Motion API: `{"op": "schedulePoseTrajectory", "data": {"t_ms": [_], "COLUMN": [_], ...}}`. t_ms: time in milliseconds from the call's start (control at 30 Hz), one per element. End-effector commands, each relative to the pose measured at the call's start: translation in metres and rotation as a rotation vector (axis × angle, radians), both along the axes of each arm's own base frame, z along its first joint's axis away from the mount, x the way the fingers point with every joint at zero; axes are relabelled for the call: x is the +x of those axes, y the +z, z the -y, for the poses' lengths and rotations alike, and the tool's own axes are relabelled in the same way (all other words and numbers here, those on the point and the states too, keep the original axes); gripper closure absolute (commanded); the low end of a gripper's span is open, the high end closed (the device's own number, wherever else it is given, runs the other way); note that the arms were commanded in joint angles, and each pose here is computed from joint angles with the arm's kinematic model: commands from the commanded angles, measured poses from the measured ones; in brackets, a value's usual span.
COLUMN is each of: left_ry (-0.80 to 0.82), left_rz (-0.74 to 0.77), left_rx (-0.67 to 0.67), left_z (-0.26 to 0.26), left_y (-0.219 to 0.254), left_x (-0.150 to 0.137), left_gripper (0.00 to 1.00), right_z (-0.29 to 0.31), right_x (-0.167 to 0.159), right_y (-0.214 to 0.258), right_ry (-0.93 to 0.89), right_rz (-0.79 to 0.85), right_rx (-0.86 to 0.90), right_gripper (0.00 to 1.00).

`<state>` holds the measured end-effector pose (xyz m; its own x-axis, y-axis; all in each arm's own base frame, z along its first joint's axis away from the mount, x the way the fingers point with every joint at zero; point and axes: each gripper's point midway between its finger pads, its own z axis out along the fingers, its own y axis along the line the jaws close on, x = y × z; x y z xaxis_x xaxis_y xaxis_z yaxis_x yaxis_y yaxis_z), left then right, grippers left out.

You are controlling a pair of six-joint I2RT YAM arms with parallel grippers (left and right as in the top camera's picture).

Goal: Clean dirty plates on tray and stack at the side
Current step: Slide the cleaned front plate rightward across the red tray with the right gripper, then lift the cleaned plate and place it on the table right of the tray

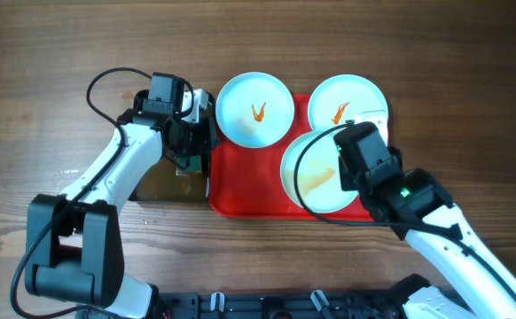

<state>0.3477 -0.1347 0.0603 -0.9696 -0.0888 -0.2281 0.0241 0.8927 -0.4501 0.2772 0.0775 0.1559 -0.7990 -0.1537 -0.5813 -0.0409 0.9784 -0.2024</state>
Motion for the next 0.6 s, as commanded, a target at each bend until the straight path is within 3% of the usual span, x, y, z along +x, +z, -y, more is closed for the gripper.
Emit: {"op": "schedulePoseTrajectory", "data": {"t_ms": [0, 133, 300, 567], "left_ry": [-0.008, -0.008, -0.008, -0.008], "left_rz": [0.031, 0.031, 0.031, 0.031], "left_rx": [-0.006, -0.006, -0.006, -0.006], "left_z": [0.003, 0.003, 0.003, 0.003], "left_y": [0.01, 0.01, 0.01, 0.01], "left_x": [0.003, 0.003, 0.003, 0.003], "left_gripper": [0.93, 0.93, 0.92, 0.92], "right_z": [-0.017, -0.016, -0.003, 0.026], "right_x": [0.003, 0.005, 0.011, 0.025], "right_y": [0.01, 0.006, -0.018, -0.072], "right_ry": [-0.001, -0.058, -0.125, -0.049], "right_rz": [0.023, 0.008, -0.121, -0.357], "right_rx": [0.118, 0.179, 0.315, 0.57], "right_gripper": [0.9, 0.76, 0.76, 0.72]}}
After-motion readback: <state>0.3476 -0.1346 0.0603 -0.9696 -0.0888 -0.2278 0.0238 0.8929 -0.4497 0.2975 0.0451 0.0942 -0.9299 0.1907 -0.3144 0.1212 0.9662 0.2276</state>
